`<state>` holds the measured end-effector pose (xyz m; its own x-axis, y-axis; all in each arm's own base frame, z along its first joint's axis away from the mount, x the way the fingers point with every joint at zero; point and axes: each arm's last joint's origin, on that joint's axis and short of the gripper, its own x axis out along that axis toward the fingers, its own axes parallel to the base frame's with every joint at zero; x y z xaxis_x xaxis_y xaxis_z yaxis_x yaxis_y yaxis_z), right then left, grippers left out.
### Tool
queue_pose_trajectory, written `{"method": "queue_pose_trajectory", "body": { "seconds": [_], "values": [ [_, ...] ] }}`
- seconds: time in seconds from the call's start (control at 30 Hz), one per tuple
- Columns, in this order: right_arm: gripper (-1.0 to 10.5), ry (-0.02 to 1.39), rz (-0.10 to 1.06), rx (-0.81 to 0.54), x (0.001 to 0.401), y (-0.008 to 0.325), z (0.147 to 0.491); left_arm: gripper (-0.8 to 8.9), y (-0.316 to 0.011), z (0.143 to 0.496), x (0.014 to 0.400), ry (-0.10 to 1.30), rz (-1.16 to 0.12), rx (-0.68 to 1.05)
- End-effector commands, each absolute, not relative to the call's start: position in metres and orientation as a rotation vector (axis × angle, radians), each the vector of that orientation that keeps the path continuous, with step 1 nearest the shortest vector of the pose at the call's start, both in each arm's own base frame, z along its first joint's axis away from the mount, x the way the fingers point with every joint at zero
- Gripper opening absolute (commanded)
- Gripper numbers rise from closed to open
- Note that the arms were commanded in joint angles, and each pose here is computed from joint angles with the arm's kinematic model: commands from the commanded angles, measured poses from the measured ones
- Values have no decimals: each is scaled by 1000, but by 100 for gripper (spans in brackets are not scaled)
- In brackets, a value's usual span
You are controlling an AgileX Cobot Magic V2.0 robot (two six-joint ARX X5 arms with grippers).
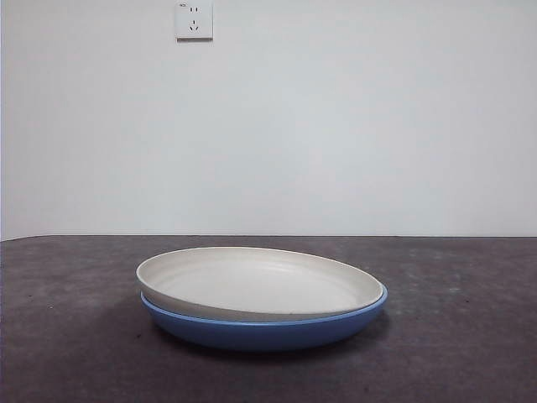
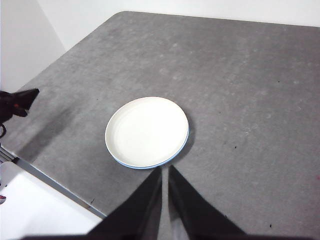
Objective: Pick up the white plate, put it on the blue plate, put it on desk
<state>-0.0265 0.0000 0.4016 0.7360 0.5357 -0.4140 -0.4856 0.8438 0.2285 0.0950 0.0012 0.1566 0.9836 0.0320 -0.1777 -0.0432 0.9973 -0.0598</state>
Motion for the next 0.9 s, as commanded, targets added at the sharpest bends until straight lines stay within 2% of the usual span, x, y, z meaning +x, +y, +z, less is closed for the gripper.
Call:
{"method": "queue_pose_trajectory", "body": {
  "seconds": [0.03,0.9],
  "values": [
    [19,517,567,98,-29,-1,402,28,1,153,95,176,40,-63],
    [19,517,566,98,-30,-1,401,28,1,149,96,177,40,-63]
  ]
}}
